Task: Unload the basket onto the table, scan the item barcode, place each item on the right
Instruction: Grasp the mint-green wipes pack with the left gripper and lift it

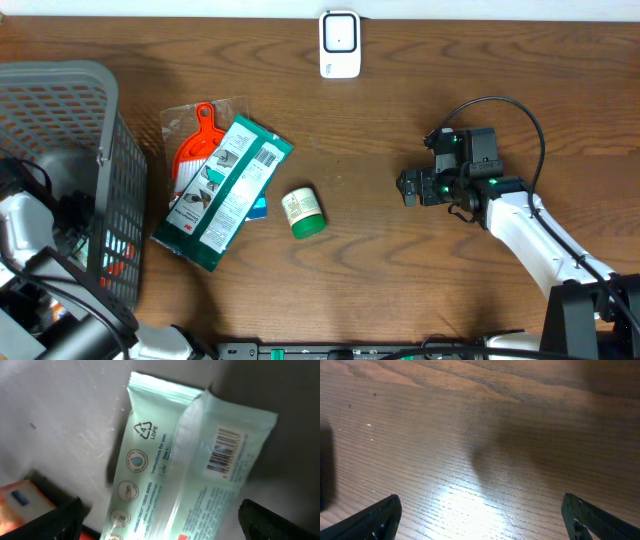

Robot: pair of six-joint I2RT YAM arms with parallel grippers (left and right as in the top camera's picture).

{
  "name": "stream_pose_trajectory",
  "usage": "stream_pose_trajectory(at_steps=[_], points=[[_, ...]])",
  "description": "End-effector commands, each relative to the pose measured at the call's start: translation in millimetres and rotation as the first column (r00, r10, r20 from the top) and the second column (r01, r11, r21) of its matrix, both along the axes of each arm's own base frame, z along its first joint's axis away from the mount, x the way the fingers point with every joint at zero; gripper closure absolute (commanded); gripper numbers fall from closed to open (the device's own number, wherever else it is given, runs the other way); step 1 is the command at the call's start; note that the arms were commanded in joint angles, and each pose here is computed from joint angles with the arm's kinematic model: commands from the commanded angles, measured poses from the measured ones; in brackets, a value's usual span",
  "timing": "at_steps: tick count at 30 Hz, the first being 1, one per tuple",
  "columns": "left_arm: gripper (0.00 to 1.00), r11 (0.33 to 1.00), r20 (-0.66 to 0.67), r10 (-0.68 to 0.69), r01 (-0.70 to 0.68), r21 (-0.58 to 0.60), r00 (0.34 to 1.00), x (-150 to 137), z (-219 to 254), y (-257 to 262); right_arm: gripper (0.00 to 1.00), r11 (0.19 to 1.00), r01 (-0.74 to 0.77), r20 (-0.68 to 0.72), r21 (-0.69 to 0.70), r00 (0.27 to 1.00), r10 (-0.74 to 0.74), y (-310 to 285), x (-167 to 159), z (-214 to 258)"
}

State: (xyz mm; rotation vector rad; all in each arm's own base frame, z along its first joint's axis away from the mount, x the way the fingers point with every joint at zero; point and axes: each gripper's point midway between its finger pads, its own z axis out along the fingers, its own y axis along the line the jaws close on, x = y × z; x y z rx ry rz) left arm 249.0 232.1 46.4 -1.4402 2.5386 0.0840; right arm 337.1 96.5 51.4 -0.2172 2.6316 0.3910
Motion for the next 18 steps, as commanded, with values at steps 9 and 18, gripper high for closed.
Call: stream_pose_trajectory(at_steps=[9, 18], points=[[0.03, 0.998, -0.054, -0.067, 0.066, -0.018, 0.996, 3, -18, -1, 0.01, 1.0, -0.011, -0.01, 0.013, 1.0, 0.011, 5, -3, -2], [0.42, 0.997, -0.053, -0.073, 0.072, -0.015, 0.996, 3, -18, -1, 0.01, 1.0, -0.011, -0.009, 0.013, 1.0, 0.011, 5, -3, -2]])
